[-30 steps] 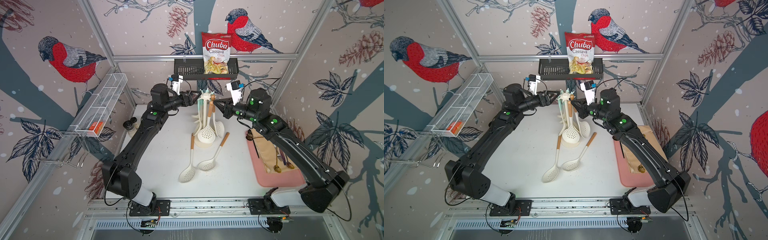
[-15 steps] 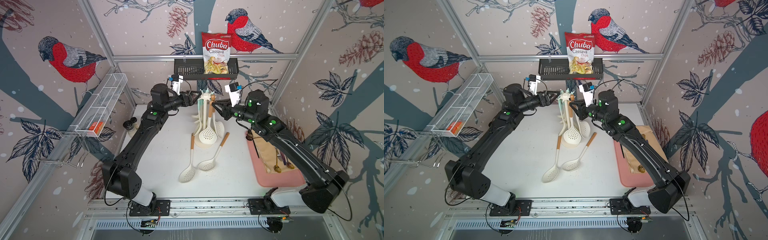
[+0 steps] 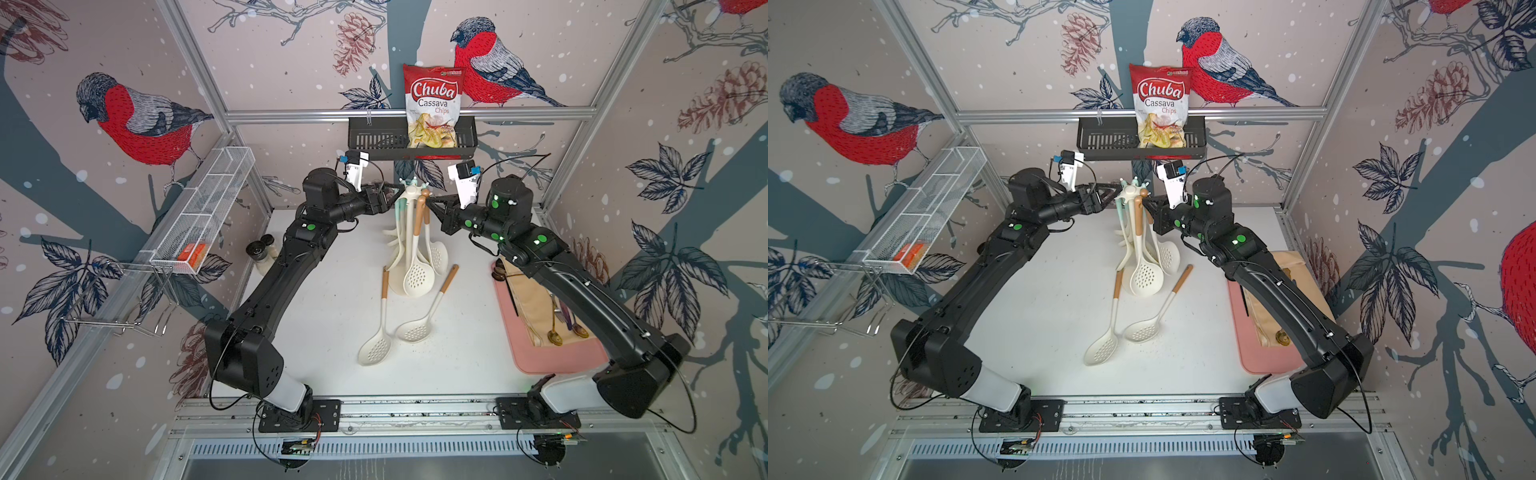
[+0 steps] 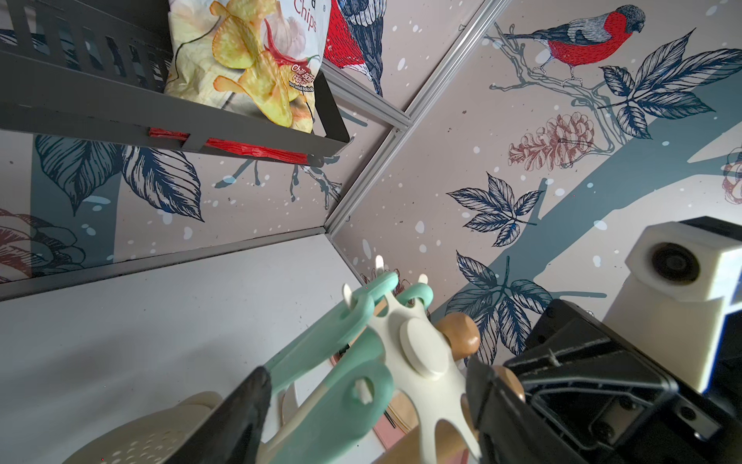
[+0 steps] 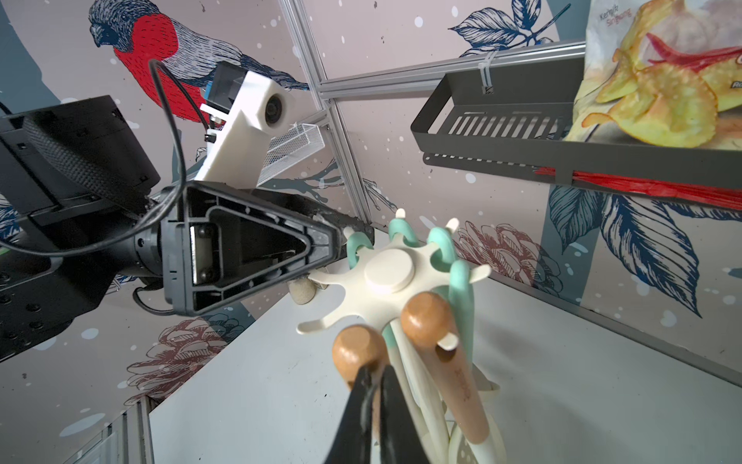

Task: Hang the skimmer on the kitchen utensil rack
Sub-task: Adjust the skimmer on the rack.

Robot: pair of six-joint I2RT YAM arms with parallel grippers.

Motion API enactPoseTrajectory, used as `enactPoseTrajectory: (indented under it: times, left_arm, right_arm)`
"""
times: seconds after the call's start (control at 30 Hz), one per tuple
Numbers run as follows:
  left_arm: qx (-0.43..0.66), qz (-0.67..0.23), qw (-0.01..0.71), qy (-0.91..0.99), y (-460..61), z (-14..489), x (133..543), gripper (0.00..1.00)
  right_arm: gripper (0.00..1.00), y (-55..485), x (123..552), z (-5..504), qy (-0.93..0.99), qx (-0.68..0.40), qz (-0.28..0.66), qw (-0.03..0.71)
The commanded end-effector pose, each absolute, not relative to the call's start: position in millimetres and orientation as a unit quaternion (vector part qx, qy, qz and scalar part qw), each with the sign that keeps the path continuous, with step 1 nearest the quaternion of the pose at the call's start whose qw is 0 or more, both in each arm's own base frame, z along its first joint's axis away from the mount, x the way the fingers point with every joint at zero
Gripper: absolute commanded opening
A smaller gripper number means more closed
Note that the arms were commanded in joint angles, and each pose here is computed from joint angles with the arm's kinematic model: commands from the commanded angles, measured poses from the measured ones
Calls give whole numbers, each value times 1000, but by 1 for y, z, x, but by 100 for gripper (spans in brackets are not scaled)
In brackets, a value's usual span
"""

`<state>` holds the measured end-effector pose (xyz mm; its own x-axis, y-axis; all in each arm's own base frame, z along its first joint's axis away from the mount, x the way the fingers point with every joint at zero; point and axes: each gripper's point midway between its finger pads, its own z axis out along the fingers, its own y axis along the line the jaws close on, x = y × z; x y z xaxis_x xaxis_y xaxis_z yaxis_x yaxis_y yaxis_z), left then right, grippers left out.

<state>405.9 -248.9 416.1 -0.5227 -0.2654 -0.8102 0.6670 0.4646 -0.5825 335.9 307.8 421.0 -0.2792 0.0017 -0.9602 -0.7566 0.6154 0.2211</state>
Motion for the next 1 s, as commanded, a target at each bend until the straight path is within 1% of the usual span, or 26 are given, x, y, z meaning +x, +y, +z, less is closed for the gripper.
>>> enactPoseTrajectory:
  times: [0.0, 0.43, 0.53, 0.6, 0.63, 0.7, 0.87, 0.97]
  left_arm:
    - [161, -508, 483, 695, -254, 428, 402, 78]
    - [171, -514, 475, 694, -264, 424, 398, 77]
    - [165, -507, 480, 696, -261, 424, 398, 78]
    - [158, -497, 490, 699, -256, 426, 400, 87]
    - [152, -491, 497, 699, -252, 428, 401, 91]
    - [145, -484, 510, 696, -245, 433, 402, 100]
    - [136, -455, 547, 689, -227, 447, 397, 100]
    - [118, -410, 569, 703, -209, 439, 389, 100]
  right_arm:
    - [8, 307, 339, 424, 717, -258, 347, 546]
    - [9, 320, 340, 416, 725, -267, 351, 529]
    - [9, 315, 341, 415, 730, -258, 341, 533]
    - [9, 308, 339, 419, 729, -250, 334, 543]
    - [11, 303, 338, 420, 728, -245, 331, 548]
    - [19, 291, 334, 424, 727, -233, 323, 560]
    - [43, 250, 326, 419, 734, -182, 288, 587]
    - [45, 231, 324, 393, 759, -148, 267, 575]
